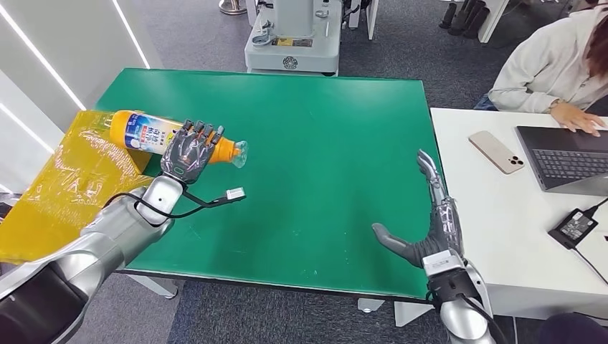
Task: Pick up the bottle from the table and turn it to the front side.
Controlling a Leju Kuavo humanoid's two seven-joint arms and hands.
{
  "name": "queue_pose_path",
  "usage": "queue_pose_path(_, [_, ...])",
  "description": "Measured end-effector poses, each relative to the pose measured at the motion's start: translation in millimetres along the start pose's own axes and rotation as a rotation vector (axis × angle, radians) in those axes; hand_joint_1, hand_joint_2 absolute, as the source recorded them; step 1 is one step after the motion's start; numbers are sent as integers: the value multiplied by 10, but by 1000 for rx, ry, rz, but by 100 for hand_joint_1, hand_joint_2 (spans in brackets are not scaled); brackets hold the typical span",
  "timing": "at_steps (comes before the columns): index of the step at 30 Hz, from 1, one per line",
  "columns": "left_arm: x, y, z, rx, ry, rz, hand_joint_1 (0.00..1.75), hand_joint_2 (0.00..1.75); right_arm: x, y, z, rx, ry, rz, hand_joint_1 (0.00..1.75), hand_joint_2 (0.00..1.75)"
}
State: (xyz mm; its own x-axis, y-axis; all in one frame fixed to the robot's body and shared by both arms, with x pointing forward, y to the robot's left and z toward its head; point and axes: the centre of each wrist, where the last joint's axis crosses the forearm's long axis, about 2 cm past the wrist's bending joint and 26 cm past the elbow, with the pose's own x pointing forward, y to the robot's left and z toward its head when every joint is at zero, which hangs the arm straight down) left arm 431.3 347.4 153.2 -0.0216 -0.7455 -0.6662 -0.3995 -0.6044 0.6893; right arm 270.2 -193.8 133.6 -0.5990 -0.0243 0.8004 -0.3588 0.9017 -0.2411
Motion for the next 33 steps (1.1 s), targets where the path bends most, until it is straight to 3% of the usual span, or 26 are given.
queue_pose_path(12, [-126, -306, 362, -91, -9, -26, 175, 175, 52, -75, 137, -28, 20, 26, 0, 175])
queue_pose_path(27, [-168, -618, 906, -221, 67, 25, 174, 175, 144, -119, 195, -43, 28, 24, 0, 175])
queue_pose_path(33, [-166, -658, 988, -262, 54, 42, 173, 175, 157, -91, 180, -28, 24, 15, 0, 175])
